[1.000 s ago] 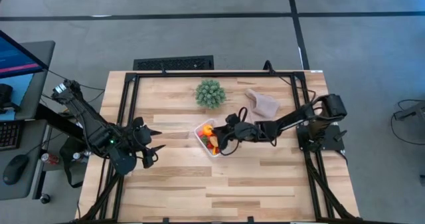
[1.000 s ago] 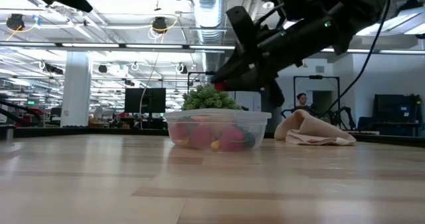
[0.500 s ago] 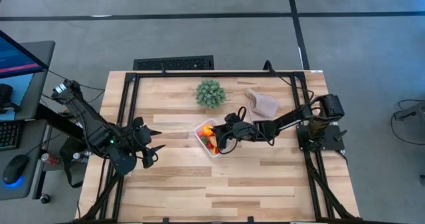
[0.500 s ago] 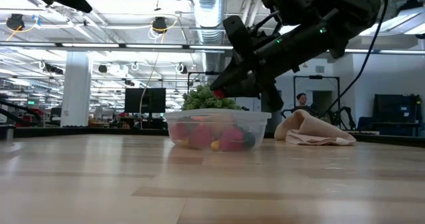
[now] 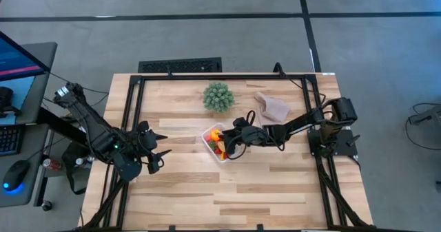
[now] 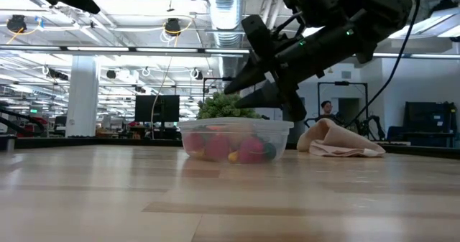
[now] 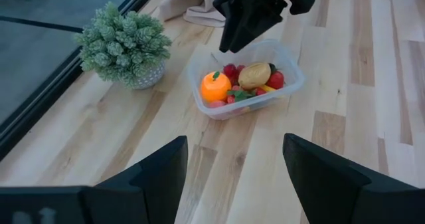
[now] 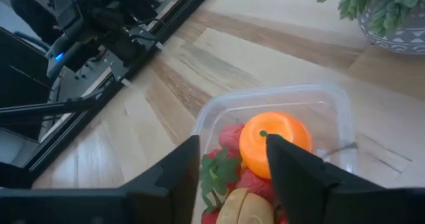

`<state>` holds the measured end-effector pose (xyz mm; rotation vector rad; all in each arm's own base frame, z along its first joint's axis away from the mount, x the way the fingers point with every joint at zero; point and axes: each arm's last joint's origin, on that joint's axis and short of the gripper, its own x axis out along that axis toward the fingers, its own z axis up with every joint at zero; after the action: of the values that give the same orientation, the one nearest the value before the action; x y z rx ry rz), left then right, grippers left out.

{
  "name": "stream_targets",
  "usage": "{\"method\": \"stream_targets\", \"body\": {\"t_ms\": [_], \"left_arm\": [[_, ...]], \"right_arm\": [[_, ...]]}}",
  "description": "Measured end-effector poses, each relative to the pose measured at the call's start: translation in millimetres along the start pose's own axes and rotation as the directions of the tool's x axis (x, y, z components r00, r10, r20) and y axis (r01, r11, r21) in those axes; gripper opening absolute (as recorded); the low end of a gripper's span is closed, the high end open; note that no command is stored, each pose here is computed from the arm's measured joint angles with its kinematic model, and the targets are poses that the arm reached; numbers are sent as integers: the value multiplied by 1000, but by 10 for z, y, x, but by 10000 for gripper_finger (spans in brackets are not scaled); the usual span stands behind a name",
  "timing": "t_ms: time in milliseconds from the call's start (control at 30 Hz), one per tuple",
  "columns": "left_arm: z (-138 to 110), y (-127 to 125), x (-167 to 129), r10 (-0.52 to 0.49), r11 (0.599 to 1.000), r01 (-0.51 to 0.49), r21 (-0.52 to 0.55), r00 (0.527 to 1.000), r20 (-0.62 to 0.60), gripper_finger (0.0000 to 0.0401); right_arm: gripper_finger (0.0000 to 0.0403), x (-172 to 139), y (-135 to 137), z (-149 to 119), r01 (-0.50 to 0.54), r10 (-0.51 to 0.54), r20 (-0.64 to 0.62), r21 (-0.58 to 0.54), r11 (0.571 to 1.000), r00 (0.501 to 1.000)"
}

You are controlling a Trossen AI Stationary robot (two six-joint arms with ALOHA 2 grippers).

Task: Pick and placing Produce into tupperware
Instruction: Return to Home Position

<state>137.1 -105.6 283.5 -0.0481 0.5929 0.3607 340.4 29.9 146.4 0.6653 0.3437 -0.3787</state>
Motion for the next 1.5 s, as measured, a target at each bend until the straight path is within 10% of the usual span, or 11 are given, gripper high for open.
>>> {"method": "stream_targets", "body": {"t_ms": [300, 833, 967, 1133, 1500], "left_arm": [[8, -9, 0, -7, 1000, 7, -11, 1000, 6, 240], [-32, -39, -4, -118, 987, 130, 97, 985, -126, 240], [10, -41, -1, -64, 995, 66, 77, 998, -29, 240], [129, -87, -10, -1, 992, -18, 121, 989, 151, 240], [545, -294, -19, -393, 790, 162, 591, 873, 287, 240]], "right_arm": [[236, -2, 40, 19, -66, 66, -8, 21, 998, 998], [244, -502, 500, 627, -359, 338, 175, 106, 927, 925], [244, -579, 553, 720, -370, 358, 202, 25, 929, 912], [244, -604, 516, 807, -402, 361, 218, 195, 894, 907], [244, -1066, 610, 1119, -513, 563, 195, -254, 820, 804]]}}
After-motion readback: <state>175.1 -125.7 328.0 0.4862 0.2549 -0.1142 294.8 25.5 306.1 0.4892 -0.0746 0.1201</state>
